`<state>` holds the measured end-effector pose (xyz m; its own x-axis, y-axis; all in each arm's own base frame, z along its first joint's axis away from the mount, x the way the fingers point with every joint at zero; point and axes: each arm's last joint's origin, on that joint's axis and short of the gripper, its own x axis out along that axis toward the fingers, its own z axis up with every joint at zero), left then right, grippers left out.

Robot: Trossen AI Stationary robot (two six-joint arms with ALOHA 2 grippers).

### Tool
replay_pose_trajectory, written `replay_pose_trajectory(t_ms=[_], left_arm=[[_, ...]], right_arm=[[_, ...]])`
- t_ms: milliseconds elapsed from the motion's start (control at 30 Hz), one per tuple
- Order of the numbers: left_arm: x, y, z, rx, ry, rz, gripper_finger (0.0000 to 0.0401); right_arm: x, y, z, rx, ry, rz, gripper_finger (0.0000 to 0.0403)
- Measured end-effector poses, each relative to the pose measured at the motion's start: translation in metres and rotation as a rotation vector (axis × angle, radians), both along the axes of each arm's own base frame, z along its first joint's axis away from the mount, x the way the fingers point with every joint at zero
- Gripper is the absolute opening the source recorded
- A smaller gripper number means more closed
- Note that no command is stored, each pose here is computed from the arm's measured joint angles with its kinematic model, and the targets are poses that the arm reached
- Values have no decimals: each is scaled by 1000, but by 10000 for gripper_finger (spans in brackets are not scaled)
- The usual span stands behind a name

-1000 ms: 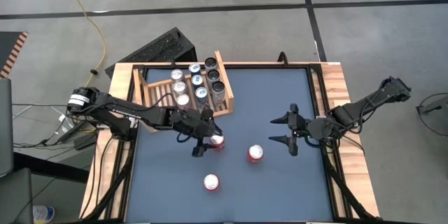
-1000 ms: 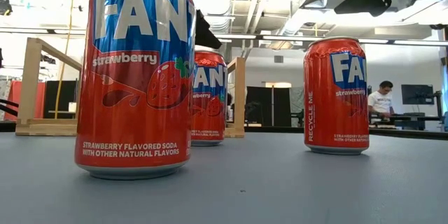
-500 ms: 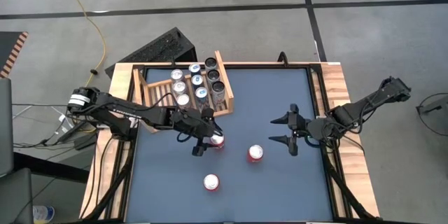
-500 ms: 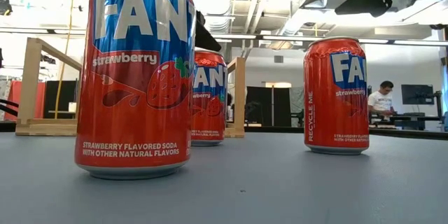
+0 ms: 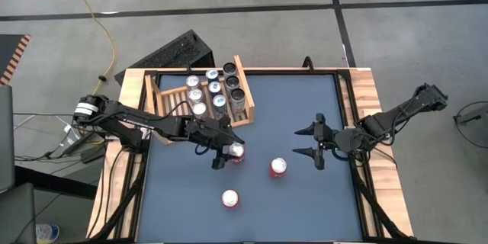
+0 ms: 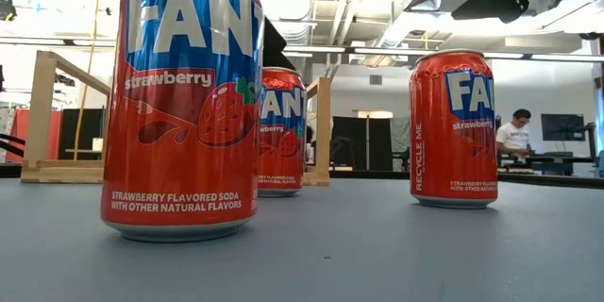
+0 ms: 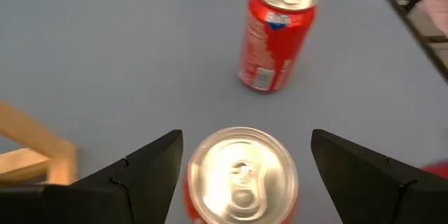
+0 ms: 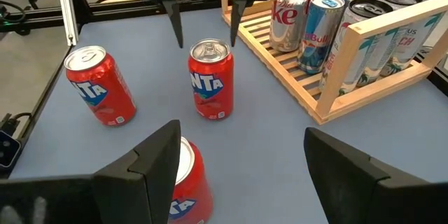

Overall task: Place canned beverage on shelf
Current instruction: Put the top left red soda can on the shelf

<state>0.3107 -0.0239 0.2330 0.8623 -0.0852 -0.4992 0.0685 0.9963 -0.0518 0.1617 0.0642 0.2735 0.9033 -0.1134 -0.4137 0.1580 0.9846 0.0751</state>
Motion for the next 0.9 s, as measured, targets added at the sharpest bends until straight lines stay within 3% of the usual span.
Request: replay_pose_trajectory(t_ms=[267,433,600,800,900], left_arm=[[2,1,8,2,28,1,332],[4,3,19,83,79,57,359],[3,6,20,127,93,140,361],[-2,8,14,80,168,256,362],[-2,8,14,87,167,240,362]], right_arm=[[0,0,0,0,0,0,276],[0,0,0,1,0,0,276],[0,0,0,8,-1,-2,276],[0,0,0,10,0,0,276],[0,0,0,10,1,0,276]])
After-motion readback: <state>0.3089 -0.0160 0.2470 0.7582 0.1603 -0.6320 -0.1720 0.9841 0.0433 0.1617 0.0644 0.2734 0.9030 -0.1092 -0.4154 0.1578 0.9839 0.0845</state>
